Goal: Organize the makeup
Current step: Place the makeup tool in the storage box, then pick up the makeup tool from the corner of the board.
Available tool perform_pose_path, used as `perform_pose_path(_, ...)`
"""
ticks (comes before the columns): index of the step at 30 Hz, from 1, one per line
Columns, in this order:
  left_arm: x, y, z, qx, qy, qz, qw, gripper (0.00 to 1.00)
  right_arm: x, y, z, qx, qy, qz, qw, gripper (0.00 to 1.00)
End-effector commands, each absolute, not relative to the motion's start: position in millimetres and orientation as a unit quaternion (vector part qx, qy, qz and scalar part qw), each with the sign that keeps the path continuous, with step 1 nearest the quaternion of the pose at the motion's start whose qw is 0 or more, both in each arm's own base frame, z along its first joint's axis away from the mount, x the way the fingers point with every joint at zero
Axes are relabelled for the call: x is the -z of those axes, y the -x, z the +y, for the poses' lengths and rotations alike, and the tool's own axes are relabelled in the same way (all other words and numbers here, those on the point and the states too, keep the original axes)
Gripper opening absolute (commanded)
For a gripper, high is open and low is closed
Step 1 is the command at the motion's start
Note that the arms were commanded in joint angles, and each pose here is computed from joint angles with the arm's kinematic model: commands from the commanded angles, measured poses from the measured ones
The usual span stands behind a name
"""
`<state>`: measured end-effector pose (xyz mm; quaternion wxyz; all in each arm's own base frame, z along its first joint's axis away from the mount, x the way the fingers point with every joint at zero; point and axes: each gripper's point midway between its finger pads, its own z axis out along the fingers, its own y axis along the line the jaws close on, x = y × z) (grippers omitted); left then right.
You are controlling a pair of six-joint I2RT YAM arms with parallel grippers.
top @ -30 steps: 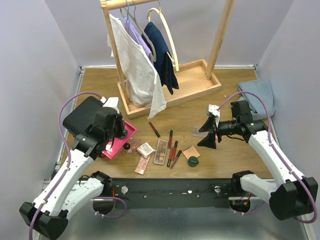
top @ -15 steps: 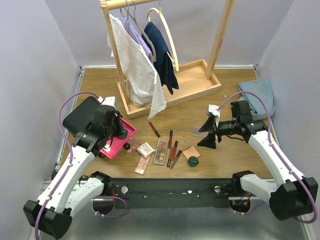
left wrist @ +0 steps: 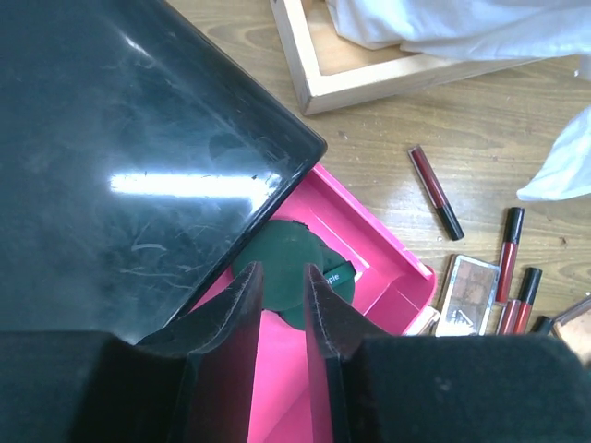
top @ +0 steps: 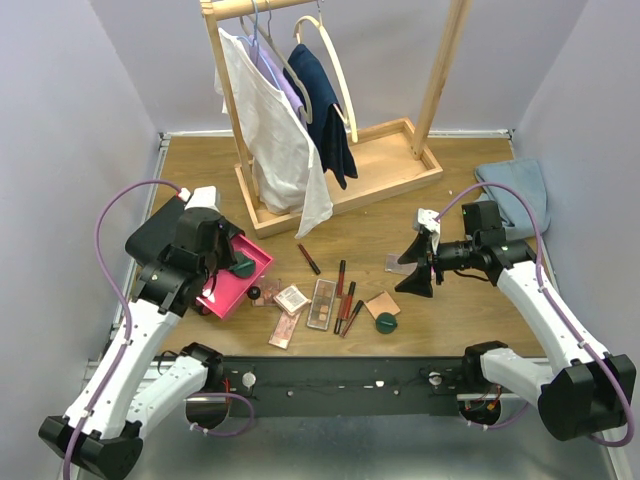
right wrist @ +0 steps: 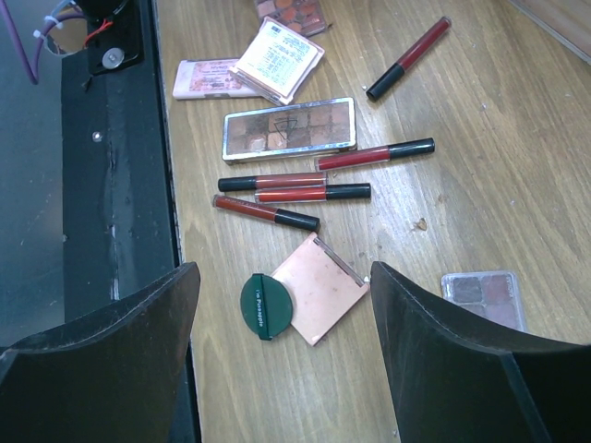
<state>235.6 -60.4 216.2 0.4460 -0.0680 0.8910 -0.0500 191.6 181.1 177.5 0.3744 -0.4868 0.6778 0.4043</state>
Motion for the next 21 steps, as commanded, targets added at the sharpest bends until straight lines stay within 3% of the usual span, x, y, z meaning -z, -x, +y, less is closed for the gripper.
perform_pose_path(1, -232.5, -229.1, -52.5, 0.044, 0.069, 0.884, 0.461, 0.34, -174.9, -190.4, 179.6, -0.403, 0.487, 0.677, 0.377, 0.82)
perform_pose_path(3, -237.6, -226.8, -61.2, 0.07, 0.053, 0.881, 0.465, 0.38, -173.2, -190.4, 179.2, -0.401, 0.492, 0.674, 0.378, 0.82)
perform_pose_path(10, -244.9, -219.7, -111.9, 0.203, -0.024, 0.858, 0.472, 0.66, -155.8, -189.3, 176.9, -0.402, 0.513, 0.675, 0.346, 0.81)
perform_pose_path(16, -244.4, -212.1, -135.3, 0.272, -0.052, 0.835, 0.476, 0.75, -121.0, -188.7, 180.7, -0.374, 0.553, 0.685, 0.292, 0.78)
perform_pose_path(21, -249.0, -208.7, -134.3, 0.276, -0.07, 0.813, 0.507, 0.82, -74.9, -159.2, 184.2, -0.35, 0.656, 0.629, 0.229, 0.77)
